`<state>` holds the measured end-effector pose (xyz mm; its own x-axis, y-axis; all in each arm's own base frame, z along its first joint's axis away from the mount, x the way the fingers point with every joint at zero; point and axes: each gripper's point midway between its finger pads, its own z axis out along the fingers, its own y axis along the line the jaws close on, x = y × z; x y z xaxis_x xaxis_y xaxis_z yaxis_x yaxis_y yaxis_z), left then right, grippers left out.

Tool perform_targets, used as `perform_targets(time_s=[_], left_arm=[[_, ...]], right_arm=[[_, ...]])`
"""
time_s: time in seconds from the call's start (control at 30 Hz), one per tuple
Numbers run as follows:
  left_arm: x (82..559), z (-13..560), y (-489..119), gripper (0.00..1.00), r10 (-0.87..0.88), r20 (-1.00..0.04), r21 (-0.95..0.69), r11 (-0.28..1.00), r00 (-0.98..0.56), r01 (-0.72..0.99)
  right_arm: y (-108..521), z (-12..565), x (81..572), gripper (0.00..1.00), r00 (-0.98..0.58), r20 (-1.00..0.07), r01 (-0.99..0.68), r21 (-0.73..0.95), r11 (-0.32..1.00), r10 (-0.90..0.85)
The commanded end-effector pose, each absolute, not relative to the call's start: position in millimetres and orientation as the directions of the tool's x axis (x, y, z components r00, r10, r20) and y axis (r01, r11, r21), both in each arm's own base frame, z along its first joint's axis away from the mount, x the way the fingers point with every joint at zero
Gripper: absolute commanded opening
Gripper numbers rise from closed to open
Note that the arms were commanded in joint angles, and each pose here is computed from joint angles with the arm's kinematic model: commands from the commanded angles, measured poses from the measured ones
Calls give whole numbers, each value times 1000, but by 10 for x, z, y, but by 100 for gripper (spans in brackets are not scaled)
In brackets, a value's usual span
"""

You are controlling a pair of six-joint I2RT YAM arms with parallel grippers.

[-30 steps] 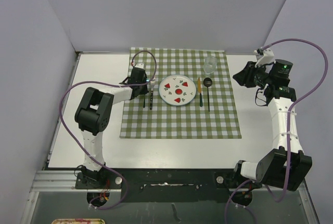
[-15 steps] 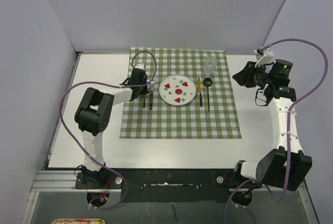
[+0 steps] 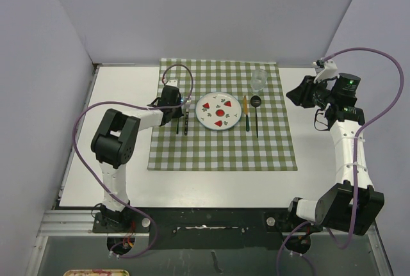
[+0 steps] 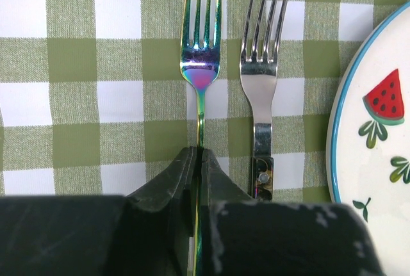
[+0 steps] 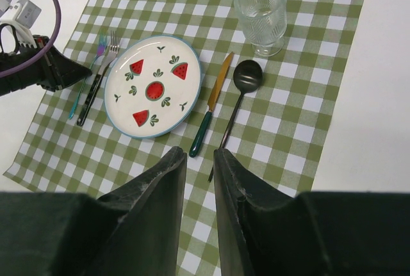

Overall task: Set the dinner table for one person
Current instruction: Adjust the utensils at the center of the board.

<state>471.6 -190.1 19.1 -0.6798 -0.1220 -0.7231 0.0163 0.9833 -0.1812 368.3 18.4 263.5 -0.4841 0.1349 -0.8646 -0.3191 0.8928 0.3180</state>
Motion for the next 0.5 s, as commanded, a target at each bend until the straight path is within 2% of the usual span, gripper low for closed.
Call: perform_targets(time_s=[0.0, 0.47], left_arm=[[4521, 334, -1949, 0, -94, -713, -175, 983, -695, 46], [4533, 298, -1945, 2, -84, -709, -162, 986, -700, 46]], right_arm=[[165, 2863, 3739, 25, -414, -902, -349, 285, 893, 126], [186, 2885, 3724, 26, -411, -903, -357, 288, 889, 128]])
